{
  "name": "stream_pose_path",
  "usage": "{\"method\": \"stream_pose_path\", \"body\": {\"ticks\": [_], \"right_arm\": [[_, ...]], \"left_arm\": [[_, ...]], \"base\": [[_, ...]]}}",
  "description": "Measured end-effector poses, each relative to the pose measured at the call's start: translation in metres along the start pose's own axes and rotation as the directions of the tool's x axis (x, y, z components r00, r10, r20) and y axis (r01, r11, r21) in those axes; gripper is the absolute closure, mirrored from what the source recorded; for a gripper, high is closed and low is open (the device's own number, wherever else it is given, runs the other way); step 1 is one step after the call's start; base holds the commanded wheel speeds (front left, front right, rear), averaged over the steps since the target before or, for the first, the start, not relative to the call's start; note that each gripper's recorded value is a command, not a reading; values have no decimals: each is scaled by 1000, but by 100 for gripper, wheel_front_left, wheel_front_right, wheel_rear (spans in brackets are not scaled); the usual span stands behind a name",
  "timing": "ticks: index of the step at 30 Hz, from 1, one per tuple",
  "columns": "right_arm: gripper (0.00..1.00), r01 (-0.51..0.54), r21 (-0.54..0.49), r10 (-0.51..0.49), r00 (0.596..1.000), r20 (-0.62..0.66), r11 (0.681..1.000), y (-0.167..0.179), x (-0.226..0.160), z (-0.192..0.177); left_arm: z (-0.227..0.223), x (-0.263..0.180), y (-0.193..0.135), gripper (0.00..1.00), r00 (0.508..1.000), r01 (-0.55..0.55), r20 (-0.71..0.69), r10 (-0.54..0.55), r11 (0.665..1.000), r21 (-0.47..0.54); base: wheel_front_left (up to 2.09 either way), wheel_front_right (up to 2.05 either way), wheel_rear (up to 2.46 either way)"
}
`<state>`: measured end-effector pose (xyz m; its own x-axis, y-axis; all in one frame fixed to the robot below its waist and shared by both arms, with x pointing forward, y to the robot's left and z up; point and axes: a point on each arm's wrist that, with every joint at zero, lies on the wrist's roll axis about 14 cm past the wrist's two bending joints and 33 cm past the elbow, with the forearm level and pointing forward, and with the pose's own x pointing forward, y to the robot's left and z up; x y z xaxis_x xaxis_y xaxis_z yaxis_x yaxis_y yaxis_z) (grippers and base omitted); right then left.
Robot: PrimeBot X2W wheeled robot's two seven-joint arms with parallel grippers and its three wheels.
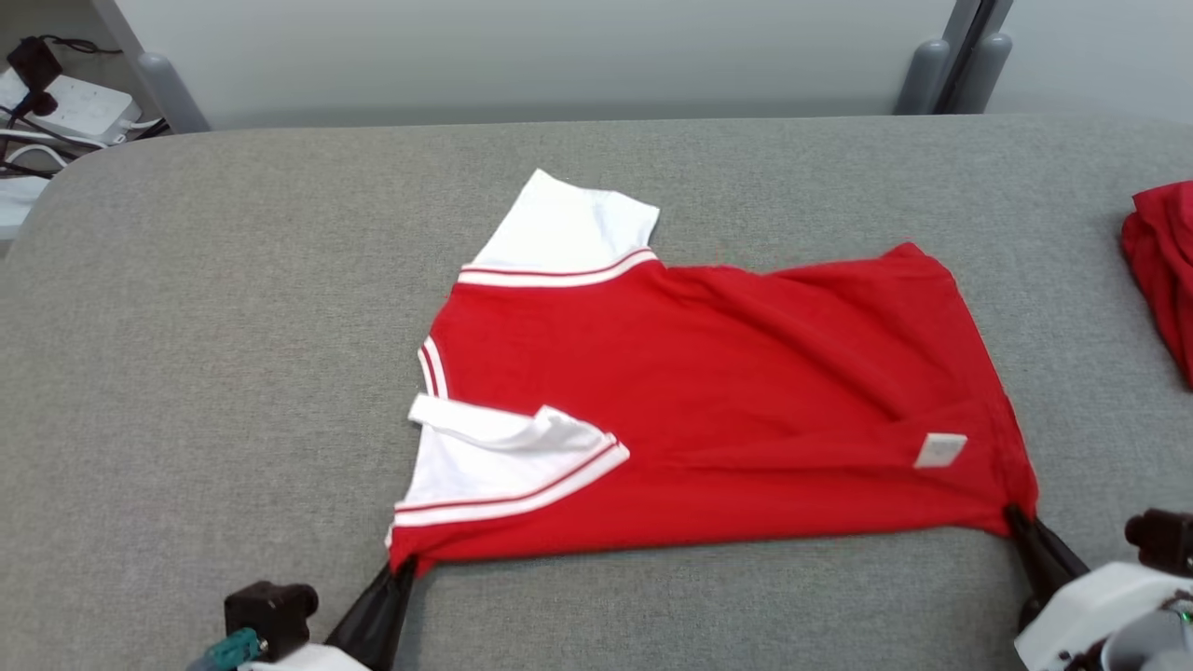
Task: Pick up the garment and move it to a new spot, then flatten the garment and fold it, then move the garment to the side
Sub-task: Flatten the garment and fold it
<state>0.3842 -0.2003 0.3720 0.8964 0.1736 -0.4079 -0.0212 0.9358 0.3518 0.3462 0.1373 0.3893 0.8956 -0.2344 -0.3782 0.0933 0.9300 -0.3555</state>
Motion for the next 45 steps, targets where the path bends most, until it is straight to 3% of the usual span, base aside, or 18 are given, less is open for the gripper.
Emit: {"method": "stream_pose_path", "body": {"ticks": [9, 20, 21, 22, 23, 24, 25, 26, 31, 35, 40, 45], "right_arm": [[100, 9, 42, -5, 997, -81, 999, -16, -26, -26], [100, 4, 81, 6, 992, -125, 997, -15, -46, -39], [76, 5, 83, 6, 992, -127, 997, -15, -46, -39], [30, 6, 85, 5, 992, -126, 996, -15, -46, -39], [0, 6, 87, 4, 992, -123, 996, -15, -46, -39], [0, 7, 88, 4, 993, -119, 996, -15, -46, -38], [0, 7, 88, 4, 993, -114, 996, -14, -45, -37], [0, 5, 86, 4, 994, -109, 996, -13, -45, -36], [0, 19, 44, -18, 999, -31, 999, -21, -44, -17], [0, 48, -19, -46, 994, 98, 999, -30, -42, 21], [0, 23, -71, -3, 963, 268, 997, -5, -40, 64], [0, -14, -96, 48, 933, 355, 995, 23, -40, 84]], "left_arm": [[-19, -41, 2, 100, 997, -26, -79, 26, 1000, -3], [-22, -48, 6, 100, 993, -35, -114, 37, 999, 19], [-23, -48, 7, 100, 993, -36, -115, 38, 999, 19], [-24, -48, 7, 100, 992, -38, -121, 40, 999, 19], [-25, -48, 7, 88, 991, -38, -128, 40, 999, 18], [-26, -48, 7, 64, 990, -39, -131, 41, 999, 16], [-27, -48, 8, 49, 990, -43, -135, 45, 999, 15], [-28, -48, 8, 2, 989, -45, -138, 47, 999, 15], [-29, -46, 14, 0, 988, -75, -133, 79, 997, 31], [-9, -43, 30, 0, 989, -138, -53, 141, 989, 54], [31, -41, 44, 0, 976, -194, 111, 187, 979, 59], [88, -32, 31, 0, 934, -186, 318, 164, 982, 39]], "base": [[0, 0, 0], [0, 0, 0], [0, 0, 0], [0, 0, 0], [0, 0, 0], [0, 0, 0], [0, 0, 0], [0, 0, 0], [0, 0, 0], [0, 0, 0], [0, 0, 0], [0, 0, 0]]}}
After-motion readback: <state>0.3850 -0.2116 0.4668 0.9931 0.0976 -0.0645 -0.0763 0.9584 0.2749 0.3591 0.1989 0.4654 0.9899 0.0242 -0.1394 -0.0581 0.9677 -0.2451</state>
